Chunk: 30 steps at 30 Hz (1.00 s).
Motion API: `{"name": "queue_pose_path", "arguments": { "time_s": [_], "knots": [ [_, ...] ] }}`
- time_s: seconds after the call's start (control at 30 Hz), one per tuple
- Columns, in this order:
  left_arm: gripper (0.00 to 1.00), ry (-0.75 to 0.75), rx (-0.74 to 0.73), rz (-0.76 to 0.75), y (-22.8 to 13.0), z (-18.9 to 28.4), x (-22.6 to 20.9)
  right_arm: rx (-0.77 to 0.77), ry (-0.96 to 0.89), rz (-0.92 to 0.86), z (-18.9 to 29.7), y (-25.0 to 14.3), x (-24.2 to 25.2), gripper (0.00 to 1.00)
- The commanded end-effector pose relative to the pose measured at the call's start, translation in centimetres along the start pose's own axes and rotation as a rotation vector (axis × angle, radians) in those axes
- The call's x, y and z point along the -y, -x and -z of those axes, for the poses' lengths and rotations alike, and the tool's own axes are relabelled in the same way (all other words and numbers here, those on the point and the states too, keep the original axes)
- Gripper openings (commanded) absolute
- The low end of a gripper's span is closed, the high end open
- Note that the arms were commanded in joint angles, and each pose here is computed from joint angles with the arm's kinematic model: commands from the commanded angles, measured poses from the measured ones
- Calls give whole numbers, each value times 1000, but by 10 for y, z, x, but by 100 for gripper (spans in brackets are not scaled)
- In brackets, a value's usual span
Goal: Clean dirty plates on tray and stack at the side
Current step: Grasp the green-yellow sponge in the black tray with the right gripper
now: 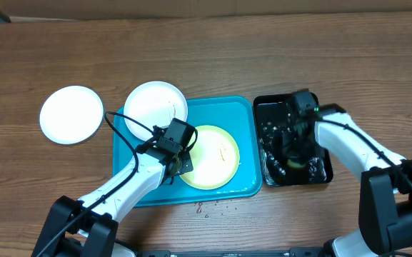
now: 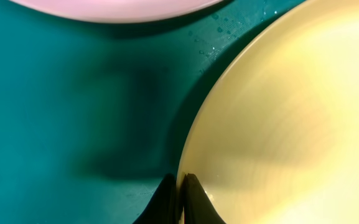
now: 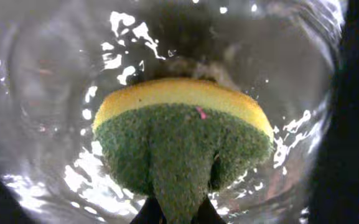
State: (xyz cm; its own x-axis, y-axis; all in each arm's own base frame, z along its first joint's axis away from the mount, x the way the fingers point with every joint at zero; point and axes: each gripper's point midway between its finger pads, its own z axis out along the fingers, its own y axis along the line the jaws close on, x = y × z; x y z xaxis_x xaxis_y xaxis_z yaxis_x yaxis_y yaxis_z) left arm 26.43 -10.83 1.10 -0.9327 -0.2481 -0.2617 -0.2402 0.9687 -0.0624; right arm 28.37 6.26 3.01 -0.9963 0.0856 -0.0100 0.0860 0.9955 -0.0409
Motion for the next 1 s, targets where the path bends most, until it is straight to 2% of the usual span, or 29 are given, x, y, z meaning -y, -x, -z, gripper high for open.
{"name": "queue_pose_path", "arguments": {
  "time_s": [0.0,0.13,0.2,0.27,0.3,0.37,0.47,0.5,0.53,0.7,0.8,0.97],
  "knots": [
    [4,34,21,26,6,1,-6,67,23,-10,29,25,-7,4],
    [6,49,24,67,6,1,-9,58,20,-10,28,24,-6,4],
    [15,47,25,67,6,1,-8,57,20,-9,28,23,-6,4],
    [33,47,26,67,6,1,-8,63,22,-10,28,25,-7,4],
    [34,47,26,66,6,1,-8,64,23,-10,28,25,-7,4],
    [32,48,25,60,6,1,-8,67,24,-9,28,26,-7,4],
    [24,47,25,59,6,1,-8,68,34,32,28,26,-9,4],
    [9,47,25,59,6,1,-8,66,50,72,28,25,-13,4],
    [4,47,25,59,6,1,-8,65,64,92,28,25,-15,4],
    [5,45,25,59,6,1,-8,69,71,93,28,26,-16,4],
    [31,46,25,59,6,1,-8,67,111,94,32,27,-24,4],
    [36,45,25,58,6,1,-8,45,275,120,61,28,-53,4]
  ]
}}
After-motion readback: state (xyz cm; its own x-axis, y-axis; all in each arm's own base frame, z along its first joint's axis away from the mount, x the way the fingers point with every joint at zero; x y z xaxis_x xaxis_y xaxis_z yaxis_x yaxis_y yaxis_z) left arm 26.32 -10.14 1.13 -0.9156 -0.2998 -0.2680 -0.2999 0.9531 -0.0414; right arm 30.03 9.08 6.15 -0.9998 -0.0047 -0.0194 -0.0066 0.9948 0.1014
